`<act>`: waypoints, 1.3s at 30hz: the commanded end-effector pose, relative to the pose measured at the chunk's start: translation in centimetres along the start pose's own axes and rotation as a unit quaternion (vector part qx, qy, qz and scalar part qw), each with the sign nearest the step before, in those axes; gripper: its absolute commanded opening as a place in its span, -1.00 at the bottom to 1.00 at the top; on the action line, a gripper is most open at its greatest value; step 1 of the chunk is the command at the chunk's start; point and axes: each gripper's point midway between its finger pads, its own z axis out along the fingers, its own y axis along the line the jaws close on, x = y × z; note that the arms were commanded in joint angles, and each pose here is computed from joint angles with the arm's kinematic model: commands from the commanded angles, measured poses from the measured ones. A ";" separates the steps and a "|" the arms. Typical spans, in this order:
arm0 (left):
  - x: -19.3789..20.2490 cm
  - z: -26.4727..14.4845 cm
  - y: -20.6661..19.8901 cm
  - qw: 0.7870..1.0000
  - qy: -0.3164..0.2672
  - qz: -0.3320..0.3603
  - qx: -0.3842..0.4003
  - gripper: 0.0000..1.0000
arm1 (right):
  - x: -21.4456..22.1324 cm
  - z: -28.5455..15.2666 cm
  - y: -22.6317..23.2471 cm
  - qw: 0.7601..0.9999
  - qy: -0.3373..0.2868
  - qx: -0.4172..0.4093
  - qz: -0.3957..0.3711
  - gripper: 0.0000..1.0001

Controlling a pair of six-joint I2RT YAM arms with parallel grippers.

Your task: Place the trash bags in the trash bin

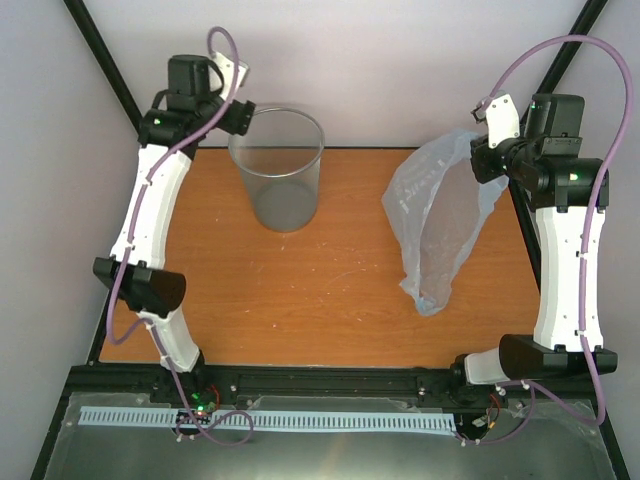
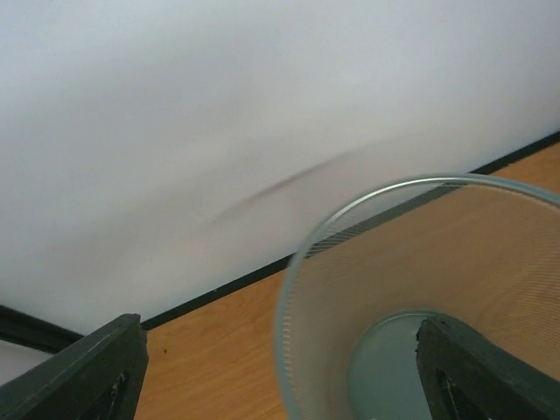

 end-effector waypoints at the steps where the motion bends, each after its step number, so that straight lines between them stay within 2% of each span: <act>1: 1.4 0.9 0.5 0.997 0.024 -0.052 0.048 0.75 | -0.6 -0.8 0.0 1.000 -0.019 0.002 0.006 -0.94; 5: 2.2 2.2 1.5 0.998 0.023 -0.048 0.036 0.81 | -0.2 -0.8 0.3 1.000 -0.015 -0.002 0.004 -0.95; 10: 4.1 4.5 3.6 0.994 0.049 -0.085 0.046 0.85 | -0.7 -1.4 0.1 1.000 -0.026 0.005 0.002 -0.94; 20: 6.7 6.6 1.2 0.985 0.078 -0.096 0.123 0.85 | -4.9 -5.4 -1.0 0.994 -0.096 0.044 -0.009 -0.94; 31: 9.2 8.3 0.5 0.978 0.113 -0.114 0.134 0.85 | -6.9 -6.5 -1.0 0.990 -0.133 0.041 -0.009 -0.94; 35: 8.6 8.8 1.3 0.982 0.100 -0.110 0.118 0.85 | -7.6 -7.0 -1.0 0.989 -0.145 0.041 -0.004 -0.94; 39: 8.5 9.5 0.9 0.981 0.096 -0.107 0.133 0.84 | -8.6 -8.4 -0.9 0.985 -0.168 0.044 -0.008 -0.94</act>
